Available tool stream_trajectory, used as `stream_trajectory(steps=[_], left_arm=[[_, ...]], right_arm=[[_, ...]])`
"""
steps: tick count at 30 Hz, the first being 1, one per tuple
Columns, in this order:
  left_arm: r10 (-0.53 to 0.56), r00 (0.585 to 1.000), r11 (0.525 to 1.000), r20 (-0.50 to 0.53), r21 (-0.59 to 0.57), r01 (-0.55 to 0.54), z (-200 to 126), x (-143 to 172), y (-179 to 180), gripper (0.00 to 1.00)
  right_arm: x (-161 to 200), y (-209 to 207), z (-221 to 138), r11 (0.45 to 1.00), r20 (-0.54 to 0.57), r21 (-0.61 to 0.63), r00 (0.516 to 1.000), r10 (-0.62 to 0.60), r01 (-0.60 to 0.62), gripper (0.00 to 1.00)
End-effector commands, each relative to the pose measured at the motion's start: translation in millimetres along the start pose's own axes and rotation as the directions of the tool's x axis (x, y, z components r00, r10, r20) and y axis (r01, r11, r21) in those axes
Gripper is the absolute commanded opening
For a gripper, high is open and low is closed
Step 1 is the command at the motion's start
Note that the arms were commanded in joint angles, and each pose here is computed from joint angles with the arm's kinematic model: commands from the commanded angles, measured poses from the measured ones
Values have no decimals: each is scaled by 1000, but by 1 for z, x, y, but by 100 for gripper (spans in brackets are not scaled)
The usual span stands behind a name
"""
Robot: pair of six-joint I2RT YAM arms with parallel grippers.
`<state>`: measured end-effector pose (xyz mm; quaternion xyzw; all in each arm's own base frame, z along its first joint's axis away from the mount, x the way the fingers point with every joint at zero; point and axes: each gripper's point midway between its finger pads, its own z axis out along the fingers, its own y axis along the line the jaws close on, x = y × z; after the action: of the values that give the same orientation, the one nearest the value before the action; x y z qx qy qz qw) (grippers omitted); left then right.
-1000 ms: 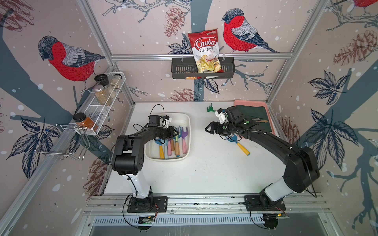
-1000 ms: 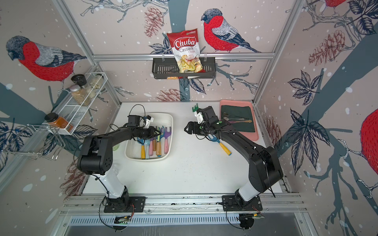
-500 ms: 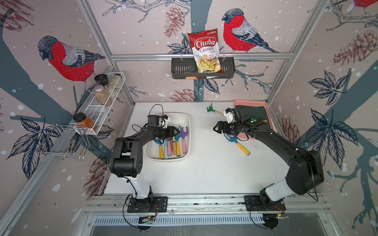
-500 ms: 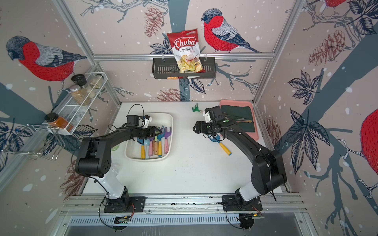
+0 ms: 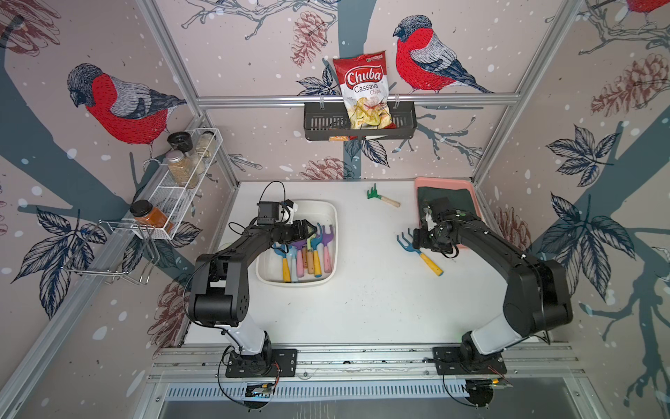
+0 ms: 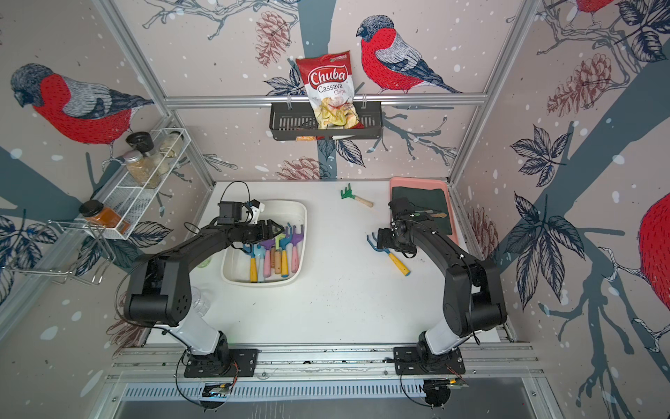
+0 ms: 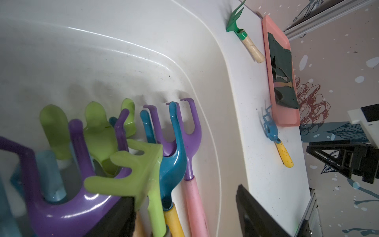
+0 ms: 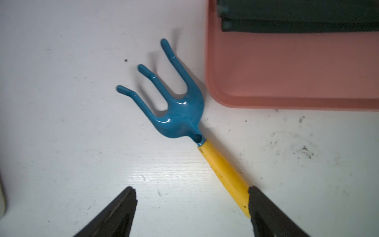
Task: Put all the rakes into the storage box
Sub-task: Pick up the rake at the center of the board.
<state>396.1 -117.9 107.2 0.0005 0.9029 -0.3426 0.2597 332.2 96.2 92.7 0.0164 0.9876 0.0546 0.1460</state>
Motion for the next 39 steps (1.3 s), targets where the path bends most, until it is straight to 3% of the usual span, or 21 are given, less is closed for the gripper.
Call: stream_trajectory(steps=[1,13,20,28,39], left_arm=[[-31,999,999,-18,-40,31,-3,11,8,76],[-62,997,983,38,-170,67,-40,6,22,77],[-44,992,988,119,-145,61,-71,-8,5,78],[-38,985,995,169,-85,53,-86,-24,-19,78],[-76,973,997,220,31,71,-95,-34,-46,78]], right_arm=[[-1,-22,4,997,-18,80,1000,-20,22,88],[8,-32,26,997,-112,75,994,1,7,86],[25,-21,39,999,-171,49,985,-11,20,80],[45,2,52,998,-221,20,974,-53,58,67],[66,21,65,993,-253,24,962,-102,111,43]])
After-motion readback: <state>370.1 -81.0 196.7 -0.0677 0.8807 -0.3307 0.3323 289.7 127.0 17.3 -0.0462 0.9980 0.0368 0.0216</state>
